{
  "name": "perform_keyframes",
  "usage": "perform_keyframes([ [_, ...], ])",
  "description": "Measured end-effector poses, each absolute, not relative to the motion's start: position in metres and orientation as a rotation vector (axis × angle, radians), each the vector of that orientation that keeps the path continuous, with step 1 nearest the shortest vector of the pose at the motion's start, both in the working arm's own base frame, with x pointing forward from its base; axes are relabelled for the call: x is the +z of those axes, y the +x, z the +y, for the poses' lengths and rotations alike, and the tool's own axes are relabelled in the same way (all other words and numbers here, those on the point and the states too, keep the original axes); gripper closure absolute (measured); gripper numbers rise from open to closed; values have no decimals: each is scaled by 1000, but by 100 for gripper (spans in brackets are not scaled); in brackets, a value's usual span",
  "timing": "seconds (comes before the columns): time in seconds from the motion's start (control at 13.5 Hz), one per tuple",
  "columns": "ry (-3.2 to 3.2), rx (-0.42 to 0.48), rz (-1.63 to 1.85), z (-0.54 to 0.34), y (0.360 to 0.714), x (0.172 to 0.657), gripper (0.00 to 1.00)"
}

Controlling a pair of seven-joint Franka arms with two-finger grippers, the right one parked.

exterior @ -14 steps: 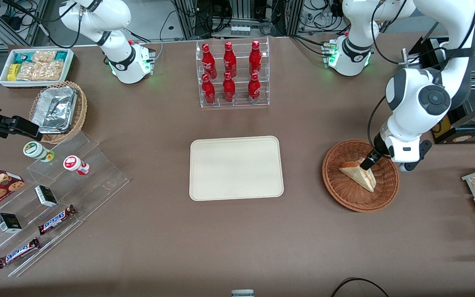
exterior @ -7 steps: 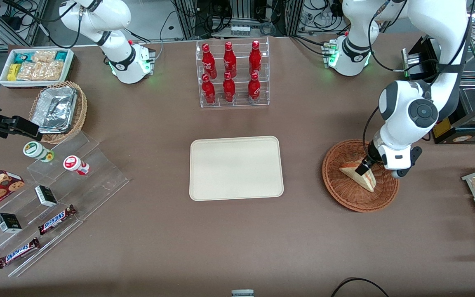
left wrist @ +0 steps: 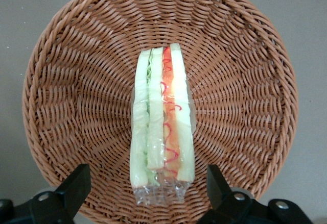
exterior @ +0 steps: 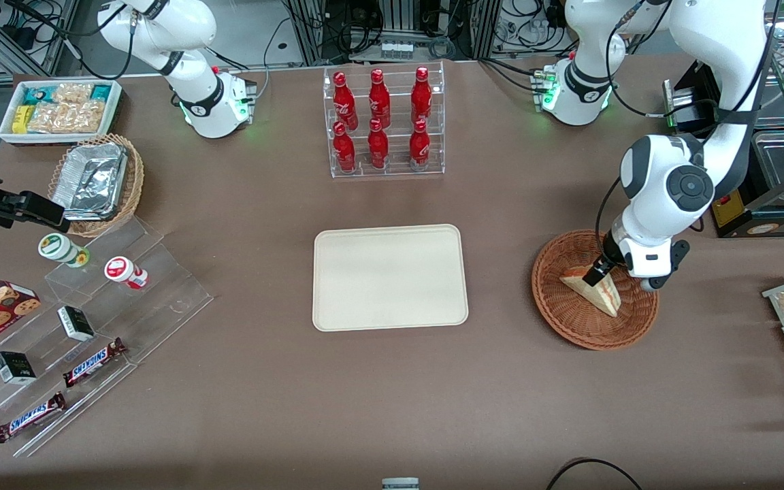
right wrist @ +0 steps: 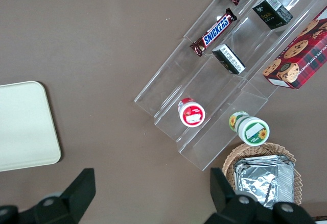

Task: Place sandwich from basket to tray
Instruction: 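Lower the open left gripper around the wrapped sandwich, then close the left gripper on the sandwich and lift it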

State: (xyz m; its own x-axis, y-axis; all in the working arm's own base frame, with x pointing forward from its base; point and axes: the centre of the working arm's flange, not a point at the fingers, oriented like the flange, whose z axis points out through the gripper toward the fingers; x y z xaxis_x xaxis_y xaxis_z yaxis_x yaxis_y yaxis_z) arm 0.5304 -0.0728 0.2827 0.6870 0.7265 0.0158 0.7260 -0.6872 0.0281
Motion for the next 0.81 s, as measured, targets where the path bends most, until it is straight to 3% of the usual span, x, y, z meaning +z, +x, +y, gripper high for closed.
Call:
perform_keyframes([
  [0.67,2842,86,1229,-72,532,250,1],
  [0.74,2841,88,1230,-72,532,250,4],
  [0.81,2840,90,1231,-72,532,250,15],
])
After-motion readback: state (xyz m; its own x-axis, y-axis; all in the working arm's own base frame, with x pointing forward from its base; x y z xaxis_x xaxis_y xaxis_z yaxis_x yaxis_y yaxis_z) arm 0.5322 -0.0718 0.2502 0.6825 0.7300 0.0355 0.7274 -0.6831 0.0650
